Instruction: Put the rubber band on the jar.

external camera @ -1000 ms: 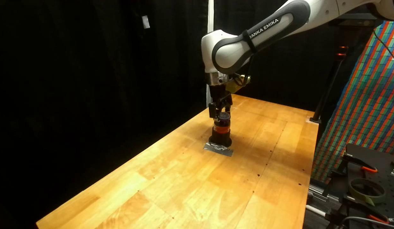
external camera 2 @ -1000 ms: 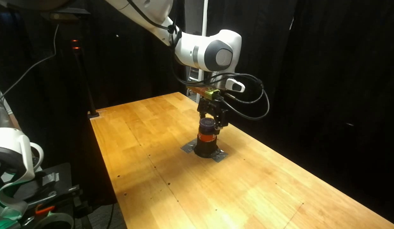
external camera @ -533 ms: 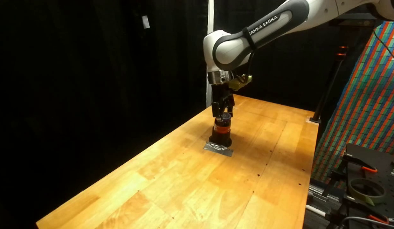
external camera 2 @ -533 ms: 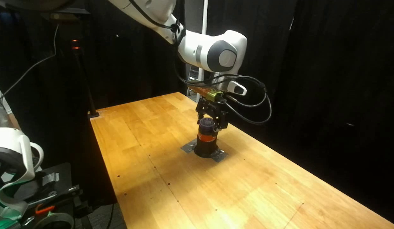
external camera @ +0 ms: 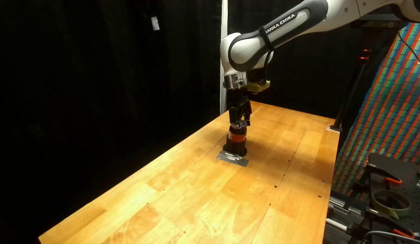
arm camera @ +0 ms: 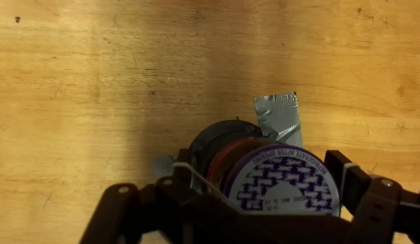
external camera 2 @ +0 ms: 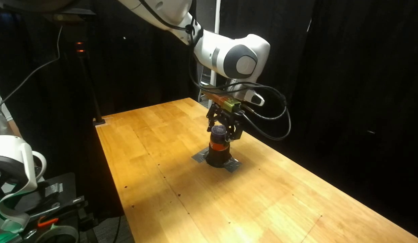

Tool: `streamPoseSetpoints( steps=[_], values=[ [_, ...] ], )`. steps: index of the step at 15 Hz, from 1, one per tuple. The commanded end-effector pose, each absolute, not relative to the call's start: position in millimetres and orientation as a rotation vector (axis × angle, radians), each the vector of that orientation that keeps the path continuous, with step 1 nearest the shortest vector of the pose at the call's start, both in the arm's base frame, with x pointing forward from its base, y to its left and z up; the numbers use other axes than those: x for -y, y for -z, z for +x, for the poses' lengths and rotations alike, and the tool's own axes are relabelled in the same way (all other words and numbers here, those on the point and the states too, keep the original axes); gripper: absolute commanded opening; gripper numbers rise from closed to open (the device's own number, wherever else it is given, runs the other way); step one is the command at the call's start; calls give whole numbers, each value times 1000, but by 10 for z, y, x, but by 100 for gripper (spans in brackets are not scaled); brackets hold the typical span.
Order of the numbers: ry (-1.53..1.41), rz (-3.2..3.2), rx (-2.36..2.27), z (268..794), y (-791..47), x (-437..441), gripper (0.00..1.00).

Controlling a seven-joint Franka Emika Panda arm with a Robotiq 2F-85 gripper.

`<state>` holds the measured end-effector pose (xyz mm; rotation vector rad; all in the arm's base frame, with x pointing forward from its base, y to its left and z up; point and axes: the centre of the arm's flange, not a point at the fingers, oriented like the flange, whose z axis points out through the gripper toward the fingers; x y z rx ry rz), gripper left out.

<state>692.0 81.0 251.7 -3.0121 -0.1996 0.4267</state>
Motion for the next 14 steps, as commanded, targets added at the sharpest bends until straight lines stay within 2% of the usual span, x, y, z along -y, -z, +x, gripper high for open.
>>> streamPoseSetpoints(
  steps=[1, 7, 14],
  values=[
    [-555, -2955, 262, 6829, -2623, -676, 100],
    [-658, -2914, 306, 6793, -2655, -638, 100],
    [-513, -2903, 252, 6809, -2728, -605, 100]
  ],
)
